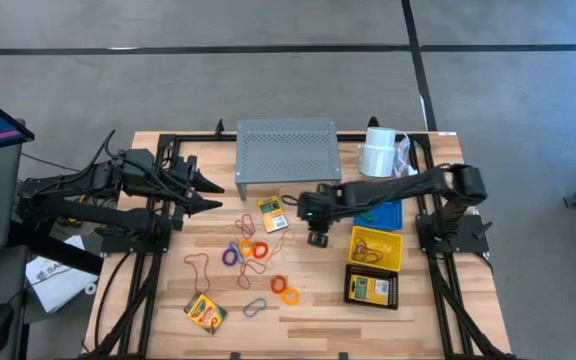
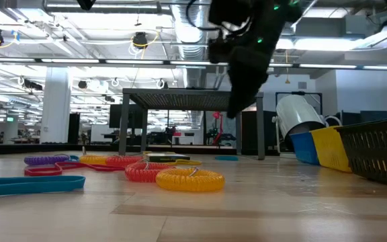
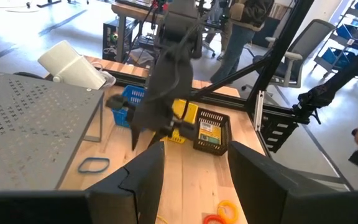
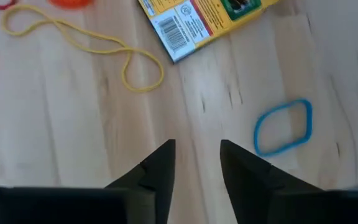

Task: Pick & Place Office Desk Supplies
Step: Put the blue rubber band into the yellow basket

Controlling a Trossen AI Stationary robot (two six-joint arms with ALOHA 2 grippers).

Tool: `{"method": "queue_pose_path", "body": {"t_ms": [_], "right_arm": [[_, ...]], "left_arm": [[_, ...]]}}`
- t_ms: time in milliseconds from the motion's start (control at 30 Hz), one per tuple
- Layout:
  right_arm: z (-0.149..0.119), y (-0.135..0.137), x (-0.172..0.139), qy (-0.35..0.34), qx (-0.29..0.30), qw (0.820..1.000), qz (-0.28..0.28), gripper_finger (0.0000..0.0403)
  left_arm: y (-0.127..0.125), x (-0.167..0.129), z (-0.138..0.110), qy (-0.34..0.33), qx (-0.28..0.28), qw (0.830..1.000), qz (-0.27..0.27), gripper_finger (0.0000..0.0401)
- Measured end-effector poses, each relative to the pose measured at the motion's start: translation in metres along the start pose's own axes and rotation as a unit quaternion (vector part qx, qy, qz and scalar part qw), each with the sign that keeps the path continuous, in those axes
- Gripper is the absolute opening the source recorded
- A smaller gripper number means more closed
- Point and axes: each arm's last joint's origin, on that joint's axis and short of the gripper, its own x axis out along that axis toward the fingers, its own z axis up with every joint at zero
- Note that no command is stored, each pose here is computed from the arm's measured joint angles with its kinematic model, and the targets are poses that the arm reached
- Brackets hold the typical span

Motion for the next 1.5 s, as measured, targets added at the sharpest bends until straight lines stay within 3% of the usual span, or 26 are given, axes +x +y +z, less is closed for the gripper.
{"method": "queue_pose_path", "body": {"t_ms": [233,400,667,1133,1500], "right_arm": [[0.01,-0.012,0.025,0.028,-0.005,1.0,-0.011,0.0172],[0.011,-0.025,0.026,0.03,0.012,0.999,-0.014,0.0191],[0.008,-0.043,0.035,0.055,0.032,0.998,-0.003,0.0176],[0.008,-0.041,0.034,0.057,0.04,0.998,0.012,0.0157],[-0.01,-0.04,0.047,0.073,0.052,0.996,0.01,0.0157]], "left_arm": [[0.0,0.0,0.0,0.0,-0.002,1.0,0.001,0.0173],[0.0,0.0,0.0,0.001,-0.002,1.0,0.001,0.0173],[0.0,0.0,0.0,0.002,-0.002,1.0,0.001,0.0173],[0.0,0.0,0.0,0.002,-0.003,1.0,0.001,0.0173],[0.0,0.0,0.0,0.002,-0.003,1.0,0.0,0.0173]]}}
